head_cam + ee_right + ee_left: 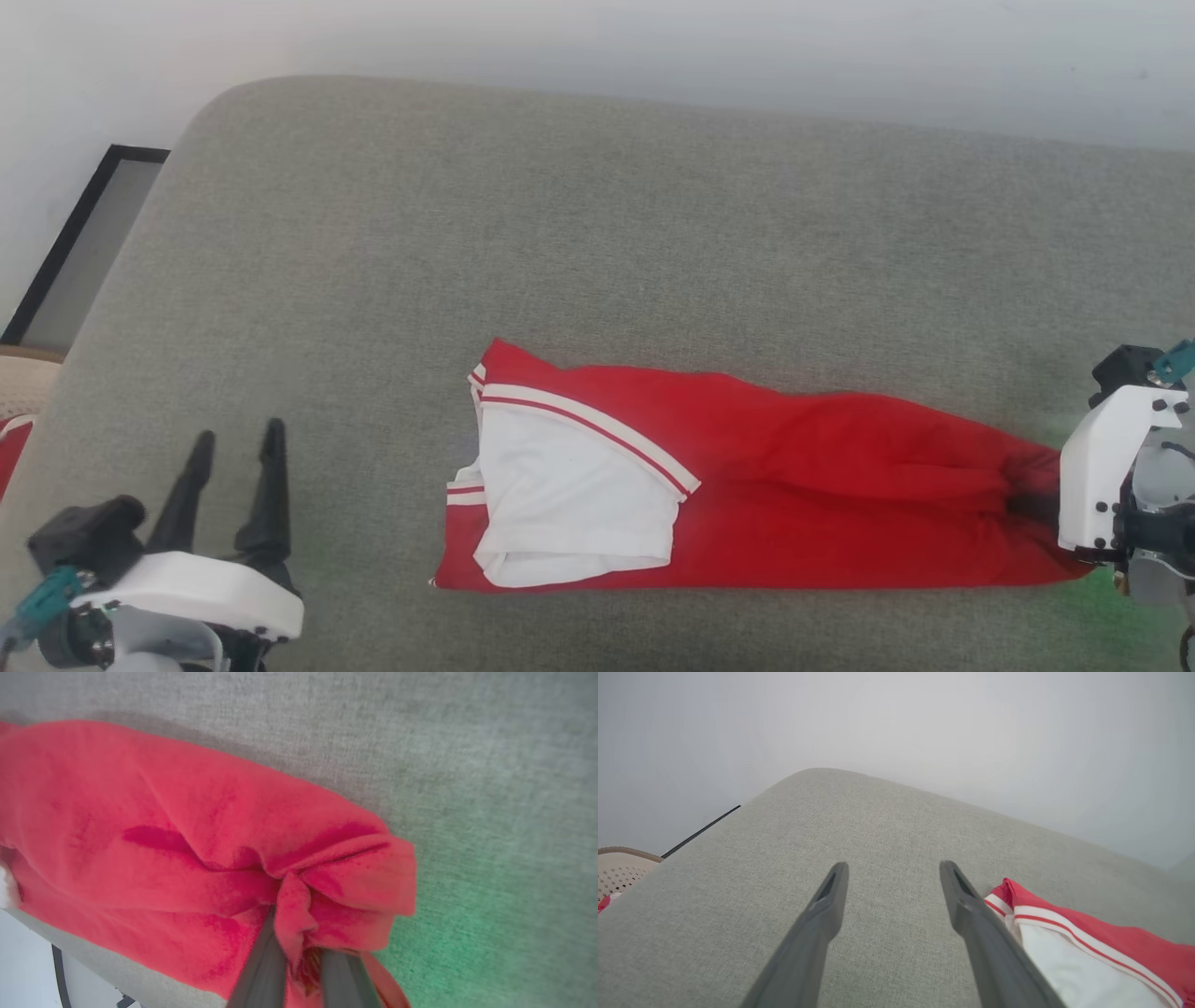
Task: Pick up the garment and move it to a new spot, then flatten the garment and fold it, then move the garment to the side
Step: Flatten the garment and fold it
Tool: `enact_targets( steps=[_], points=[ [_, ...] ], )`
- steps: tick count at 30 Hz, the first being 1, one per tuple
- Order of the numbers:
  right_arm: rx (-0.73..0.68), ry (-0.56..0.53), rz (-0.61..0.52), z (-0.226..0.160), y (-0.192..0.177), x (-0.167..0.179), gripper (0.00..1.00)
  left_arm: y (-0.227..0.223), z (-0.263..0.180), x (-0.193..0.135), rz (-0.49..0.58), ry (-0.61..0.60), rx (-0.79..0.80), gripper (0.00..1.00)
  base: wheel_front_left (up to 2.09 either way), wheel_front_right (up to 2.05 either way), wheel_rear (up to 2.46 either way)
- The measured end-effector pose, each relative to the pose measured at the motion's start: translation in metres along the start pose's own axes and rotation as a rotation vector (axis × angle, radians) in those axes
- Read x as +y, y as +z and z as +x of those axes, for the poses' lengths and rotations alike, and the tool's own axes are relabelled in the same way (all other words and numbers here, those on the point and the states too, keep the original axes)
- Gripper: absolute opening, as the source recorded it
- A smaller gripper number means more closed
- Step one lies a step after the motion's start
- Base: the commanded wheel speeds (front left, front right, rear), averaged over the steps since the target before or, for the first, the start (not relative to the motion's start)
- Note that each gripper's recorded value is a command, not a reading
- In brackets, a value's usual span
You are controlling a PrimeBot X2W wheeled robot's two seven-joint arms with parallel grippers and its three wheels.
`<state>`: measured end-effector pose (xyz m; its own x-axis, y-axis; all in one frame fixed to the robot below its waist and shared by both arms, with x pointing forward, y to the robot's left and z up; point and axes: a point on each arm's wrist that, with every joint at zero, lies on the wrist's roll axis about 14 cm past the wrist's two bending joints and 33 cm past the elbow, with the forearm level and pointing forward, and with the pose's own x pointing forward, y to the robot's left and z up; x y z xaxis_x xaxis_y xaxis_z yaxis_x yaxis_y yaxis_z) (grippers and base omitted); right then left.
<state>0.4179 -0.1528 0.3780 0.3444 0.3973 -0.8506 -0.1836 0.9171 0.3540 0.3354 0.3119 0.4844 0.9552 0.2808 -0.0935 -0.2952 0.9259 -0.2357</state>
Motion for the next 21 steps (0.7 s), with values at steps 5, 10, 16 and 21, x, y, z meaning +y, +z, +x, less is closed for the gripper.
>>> enact_targets(
  steps=[5, 10, 16, 21],
  points=[
    [-0.037, -0.005, 0.018, -0.007, 0.006, -0.009, 0.00, -0.001, 0.001, -0.001, -0.012, -0.002, -0.018, 1.00, 0.00, 0.00, 0.00],
    [-0.088, -0.051, 0.054, -0.019, 0.017, -0.032, 0.00, -0.004, 0.004, -0.006, -0.013, -0.022, -0.020, 1.00, 0.00, 0.00, 0.00],
    [-0.140, -0.183, 0.162, -0.046, 0.026, -0.092, 0.00, -0.010, 0.009, -0.011, -0.018, -0.040, -0.016, 1.00, 0.00, 0.00, 0.00],
    [-0.174, -0.300, 0.230, -0.067, 0.031, -0.136, 0.00, -0.011, 0.015, -0.017, -0.019, -0.057, -0.019, 1.00, 0.00, 0.00, 0.00]
  ],
)
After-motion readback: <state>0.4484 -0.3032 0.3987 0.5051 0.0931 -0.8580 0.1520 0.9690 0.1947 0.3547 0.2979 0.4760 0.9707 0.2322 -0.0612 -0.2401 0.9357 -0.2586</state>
